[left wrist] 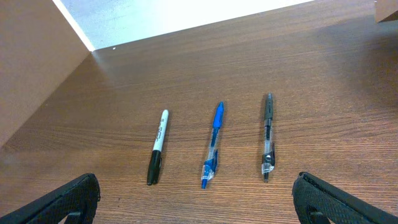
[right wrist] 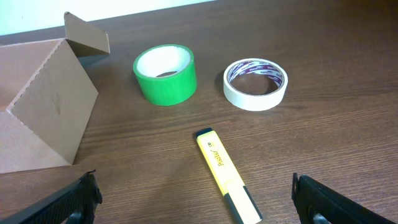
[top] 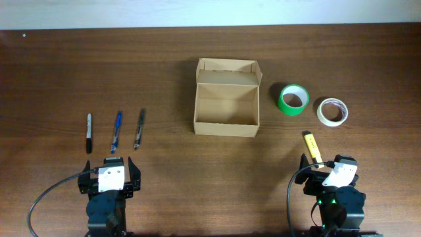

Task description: Pack container

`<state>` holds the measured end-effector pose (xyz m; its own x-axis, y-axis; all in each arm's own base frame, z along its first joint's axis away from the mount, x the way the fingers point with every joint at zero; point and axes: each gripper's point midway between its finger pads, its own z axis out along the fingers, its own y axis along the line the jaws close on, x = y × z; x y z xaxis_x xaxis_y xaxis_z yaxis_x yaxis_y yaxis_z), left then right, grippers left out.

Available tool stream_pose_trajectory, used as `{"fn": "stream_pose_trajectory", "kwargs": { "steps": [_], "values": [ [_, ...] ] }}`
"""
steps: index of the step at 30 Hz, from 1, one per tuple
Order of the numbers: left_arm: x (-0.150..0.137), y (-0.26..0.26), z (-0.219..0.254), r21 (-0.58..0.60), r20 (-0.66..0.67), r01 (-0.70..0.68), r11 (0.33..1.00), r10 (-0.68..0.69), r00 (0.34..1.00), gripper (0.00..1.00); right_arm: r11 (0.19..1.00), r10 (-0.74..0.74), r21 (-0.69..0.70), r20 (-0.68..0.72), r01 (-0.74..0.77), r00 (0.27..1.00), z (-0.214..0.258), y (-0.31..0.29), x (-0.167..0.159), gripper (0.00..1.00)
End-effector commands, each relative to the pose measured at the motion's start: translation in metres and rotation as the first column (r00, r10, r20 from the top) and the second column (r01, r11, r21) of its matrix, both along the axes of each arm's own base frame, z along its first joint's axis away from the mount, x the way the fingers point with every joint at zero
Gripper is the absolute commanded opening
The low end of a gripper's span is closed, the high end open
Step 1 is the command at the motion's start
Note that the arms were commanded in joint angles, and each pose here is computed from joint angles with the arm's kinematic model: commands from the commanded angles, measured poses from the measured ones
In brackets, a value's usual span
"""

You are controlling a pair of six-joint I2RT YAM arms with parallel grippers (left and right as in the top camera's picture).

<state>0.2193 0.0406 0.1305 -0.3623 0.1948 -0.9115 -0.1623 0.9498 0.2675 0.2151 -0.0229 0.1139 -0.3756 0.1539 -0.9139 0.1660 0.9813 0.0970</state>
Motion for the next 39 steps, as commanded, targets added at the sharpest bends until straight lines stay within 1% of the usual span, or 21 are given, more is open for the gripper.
{"fn": "stream_pose_trajectory", "kwargs": {
  "steps": [1, 13, 17, 24, 25, 27, 28, 30, 32, 35, 39],
  "values": [
    [0.000, 0.002, -0.002, 0.003, 0.003, -0.010, 1.000, 0.010, 1.000, 0.99, 1.000, -0.026, -0.008, 0.006, 0.026, 1.000, -0.001, -0.005, 0.000, 0.99],
    [0.000, 0.002, -0.002, 0.003, 0.003, -0.010, 1.000, 0.010, 1.000, 0.99, 1.000, -0.026, -0.008, 0.006, 0.026, 1.000, -0.001, -0.005, 0.000, 0.99],
    [0.003, 0.003, 0.007, 0.003, 0.043, -0.015, 1.000, 0.015, 0.999, 0.99, 1.000, -0.026, -0.008, 0.006, 0.026, 1.000, -0.001, -0.005, 0.000, 0.99],
    [0.003, 0.001, 0.007, 0.000, 0.043, -0.002, 1.000, 0.002, 0.999, 0.99, 1.000, -0.026, -0.006, 0.014, 0.026, 1.000, 0.001, -0.005, 0.000, 0.99],
    [0.003, 0.001, 0.007, 0.000, 0.043, -0.002, 1.000, 0.002, 0.999, 0.99, 1.000, -0.024, 0.012, 0.026, 0.024, 0.999, 0.003, -0.004, 0.002, 0.99],
    [0.003, 0.001, 0.007, 0.000, 0.043, -0.002, 1.000, 0.002, 0.999, 0.99, 0.998, 0.011, 0.066, 0.075, -0.016, 0.997, 0.013, 0.006, 0.006, 0.99],
    [0.003, 0.001, 0.007, 0.000, 0.042, -0.002, 1.000, 0.002, 0.999, 0.99, 0.995, 0.057, 0.078, 0.107, -0.066, 0.993, 0.022, 0.014, 0.009, 0.99],
    [0.003, 0.001, 0.005, 0.000, 0.035, -0.002, 1.000, 0.002, 0.999, 0.99, 0.990, 0.097, 0.081, 0.163, -0.112, 0.982, 0.040, 0.022, 0.011, 0.99],
    [0.002, 0.001, 0.003, 0.000, 0.025, -0.003, 1.000, 0.003, 1.000, 0.99, 0.990, 0.102, 0.078, 0.188, -0.119, 0.977, 0.058, 0.023, 0.010, 0.99],
    [0.001, 0.001, 0.000, 0.000, 0.011, -0.002, 1.000, 0.002, 1.000, 0.99, 0.992, 0.093, 0.066, 0.157, -0.105, 0.983, 0.082, 0.020, 0.007, 0.99],
    [0.001, 0.001, -0.001, 0.000, 0.009, -0.003, 1.000, 0.003, 1.000, 0.99, 0.994, 0.113, -0.012, 0.037, -0.112, 0.993, 0.114, 0.016, 0.014, 0.99]
  ]
}}
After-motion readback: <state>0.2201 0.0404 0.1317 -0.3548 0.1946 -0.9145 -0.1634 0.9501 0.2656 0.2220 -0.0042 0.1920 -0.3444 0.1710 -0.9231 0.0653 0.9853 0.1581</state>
